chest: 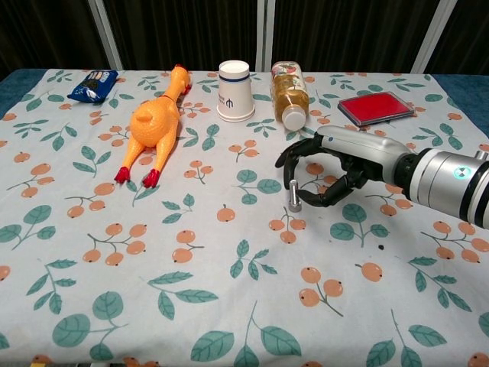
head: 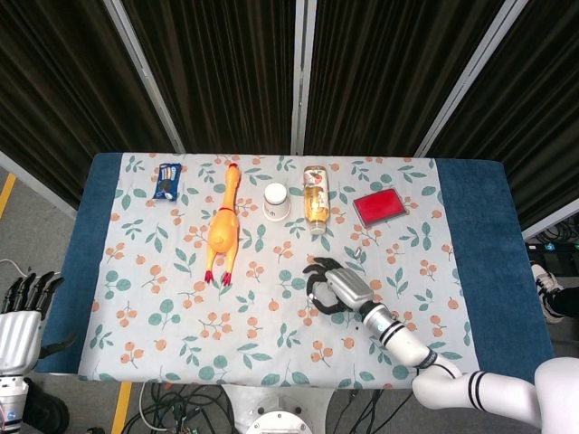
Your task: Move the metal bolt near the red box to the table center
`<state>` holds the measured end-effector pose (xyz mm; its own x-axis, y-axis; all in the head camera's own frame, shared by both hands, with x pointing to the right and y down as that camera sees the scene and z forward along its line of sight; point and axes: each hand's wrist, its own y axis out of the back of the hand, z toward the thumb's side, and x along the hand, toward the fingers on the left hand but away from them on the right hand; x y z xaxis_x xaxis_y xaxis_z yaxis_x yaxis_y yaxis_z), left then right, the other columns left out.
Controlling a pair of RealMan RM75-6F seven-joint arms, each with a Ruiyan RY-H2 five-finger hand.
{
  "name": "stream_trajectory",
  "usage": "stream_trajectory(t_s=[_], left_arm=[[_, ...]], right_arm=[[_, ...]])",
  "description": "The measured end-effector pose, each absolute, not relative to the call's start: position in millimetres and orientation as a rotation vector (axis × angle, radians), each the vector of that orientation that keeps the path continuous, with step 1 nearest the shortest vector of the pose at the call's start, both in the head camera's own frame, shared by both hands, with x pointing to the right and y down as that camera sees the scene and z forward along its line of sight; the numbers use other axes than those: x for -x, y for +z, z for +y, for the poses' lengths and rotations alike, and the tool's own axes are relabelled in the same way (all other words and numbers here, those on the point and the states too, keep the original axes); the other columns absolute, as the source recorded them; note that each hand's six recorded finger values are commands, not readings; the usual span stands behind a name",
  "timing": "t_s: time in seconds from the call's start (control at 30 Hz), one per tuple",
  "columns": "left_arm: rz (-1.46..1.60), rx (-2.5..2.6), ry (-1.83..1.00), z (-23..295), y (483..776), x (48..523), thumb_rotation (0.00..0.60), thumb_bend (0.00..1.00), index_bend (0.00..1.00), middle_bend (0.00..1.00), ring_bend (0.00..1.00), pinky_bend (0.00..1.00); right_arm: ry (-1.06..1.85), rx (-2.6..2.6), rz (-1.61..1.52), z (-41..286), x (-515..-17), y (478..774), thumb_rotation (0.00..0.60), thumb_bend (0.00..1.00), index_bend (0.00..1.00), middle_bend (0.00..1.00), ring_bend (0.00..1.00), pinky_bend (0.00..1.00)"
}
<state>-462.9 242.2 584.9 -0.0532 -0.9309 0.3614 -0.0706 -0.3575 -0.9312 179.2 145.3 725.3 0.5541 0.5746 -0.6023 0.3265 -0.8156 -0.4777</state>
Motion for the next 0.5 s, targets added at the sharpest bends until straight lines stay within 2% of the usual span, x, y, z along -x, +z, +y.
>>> stream_trajectory(t_s=[0.3,0.5], left_arm=[[1.101,1.492,-1.498,241.1,584.7,462.2,0.600,0.06,0.15,0.09,0.00,0.00],[1.099,1.492,-1.498,240.6,584.5,461.9,0.600,0.06,0.15,0.09,0.00,0.00]], right_arm=[[1.116,2.459,-0.730,144.7,-179.7,722.7,0.600,0.39,0.42,0.18,0.00,0.00],[1.112,2.440,-0.708,145.0,-179.9,721.1,0.600,0.39,0.35,0.17,0.00,0.00]])
